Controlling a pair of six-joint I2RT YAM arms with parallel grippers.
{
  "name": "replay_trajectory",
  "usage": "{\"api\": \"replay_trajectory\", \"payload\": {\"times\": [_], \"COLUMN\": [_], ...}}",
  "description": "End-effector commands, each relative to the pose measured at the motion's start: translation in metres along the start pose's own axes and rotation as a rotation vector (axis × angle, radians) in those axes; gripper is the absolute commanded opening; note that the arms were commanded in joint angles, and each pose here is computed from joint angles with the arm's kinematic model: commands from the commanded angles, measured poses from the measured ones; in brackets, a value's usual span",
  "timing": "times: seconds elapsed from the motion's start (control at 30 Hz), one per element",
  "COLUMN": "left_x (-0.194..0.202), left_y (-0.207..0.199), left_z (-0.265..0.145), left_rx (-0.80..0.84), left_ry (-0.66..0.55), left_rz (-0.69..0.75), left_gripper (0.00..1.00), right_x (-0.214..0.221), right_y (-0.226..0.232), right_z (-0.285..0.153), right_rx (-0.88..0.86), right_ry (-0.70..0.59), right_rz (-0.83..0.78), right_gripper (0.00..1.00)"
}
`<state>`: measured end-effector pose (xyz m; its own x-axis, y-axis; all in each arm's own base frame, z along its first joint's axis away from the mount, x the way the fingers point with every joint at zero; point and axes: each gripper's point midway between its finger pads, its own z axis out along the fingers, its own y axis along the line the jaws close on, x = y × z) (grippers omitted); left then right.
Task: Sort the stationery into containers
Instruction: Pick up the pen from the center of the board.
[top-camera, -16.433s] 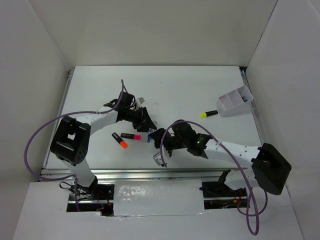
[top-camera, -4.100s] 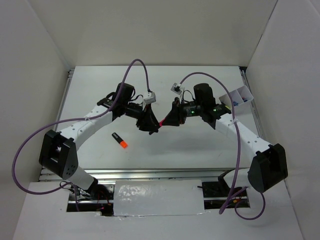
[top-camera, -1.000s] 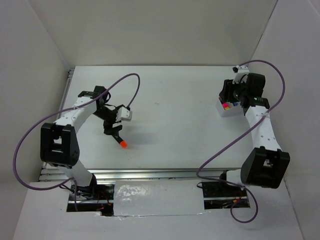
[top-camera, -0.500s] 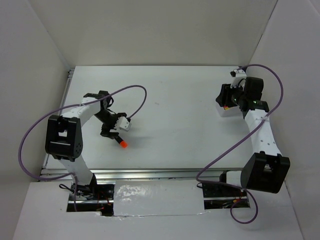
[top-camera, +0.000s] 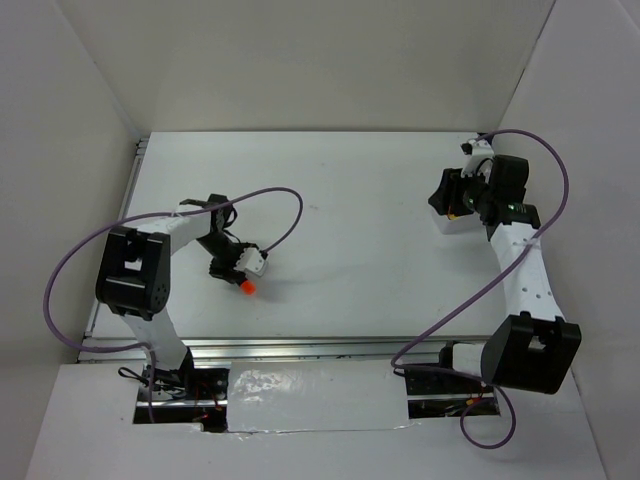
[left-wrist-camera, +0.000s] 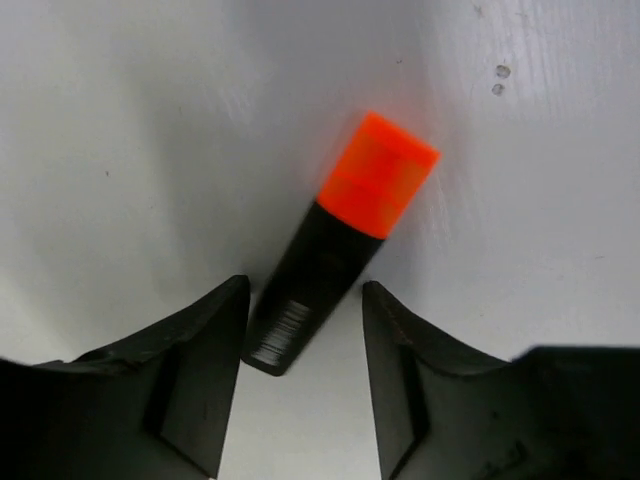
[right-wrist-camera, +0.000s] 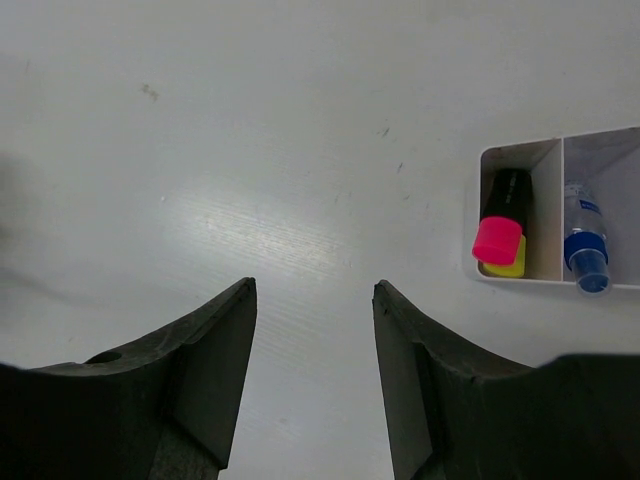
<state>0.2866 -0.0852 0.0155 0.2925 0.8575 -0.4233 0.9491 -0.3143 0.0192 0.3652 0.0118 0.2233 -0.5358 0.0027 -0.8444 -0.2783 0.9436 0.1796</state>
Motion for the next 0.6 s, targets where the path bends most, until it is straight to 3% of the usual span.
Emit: {"api": "replay_trajectory", "payload": {"times": [0.0,0.13,0.17,0.23,0.27,0.37,0.47,0.57], "left_x": [0.001,-0.006,-0.011,-0.030,-0.042,-0.092,-0.158,-0.205], "left_y": [-0.011,-0.012,-0.005,0.006,0.022,0.049,0.059,0.061], "left_z": [0.011,0.012,0.005,-0.003,-0.014,-0.040,-0.063,-0.078], "left_rx": [0.032,0.011,-0.019,-0.062,-0.108,-0.194,-0.204,-0.235], "left_ry": [-0.013,-0.023,-0.029,-0.082,-0.104,-0.243,-0.432,-0.536], "left_rz": [-0.012,-0.034,-0.038,-0.103,-0.117,-0.355,-0.431,-0.466], "left_gripper": [0.59,0.41,0.31,0.20,0.18,0.13,0.13,0.12], "right_x": [-0.010,-0.016,-0.019,-0.020,-0.022,-0.021,-0.018,-0.012], "right_y": [0.017,0.023,0.029,0.040,0.050,0.073,0.099,0.129], "right_z": [-0.012,-0.016,-0.018,-0.021,-0.023,-0.026,-0.028,-0.031], "right_rx": [-0.033,-0.051,-0.081,-0.131,-0.174,-0.278,-0.402,-0.532], "right_ry": [-0.040,-0.058,-0.066,-0.071,-0.081,-0.089,-0.079,-0.050], "right_rz": [-0.018,-0.023,-0.022,-0.013,-0.014,0.002,0.041,0.072], "right_gripper": [0.58,0.58,0.58,0.58,0.58,0.62,0.64,0.64]}}
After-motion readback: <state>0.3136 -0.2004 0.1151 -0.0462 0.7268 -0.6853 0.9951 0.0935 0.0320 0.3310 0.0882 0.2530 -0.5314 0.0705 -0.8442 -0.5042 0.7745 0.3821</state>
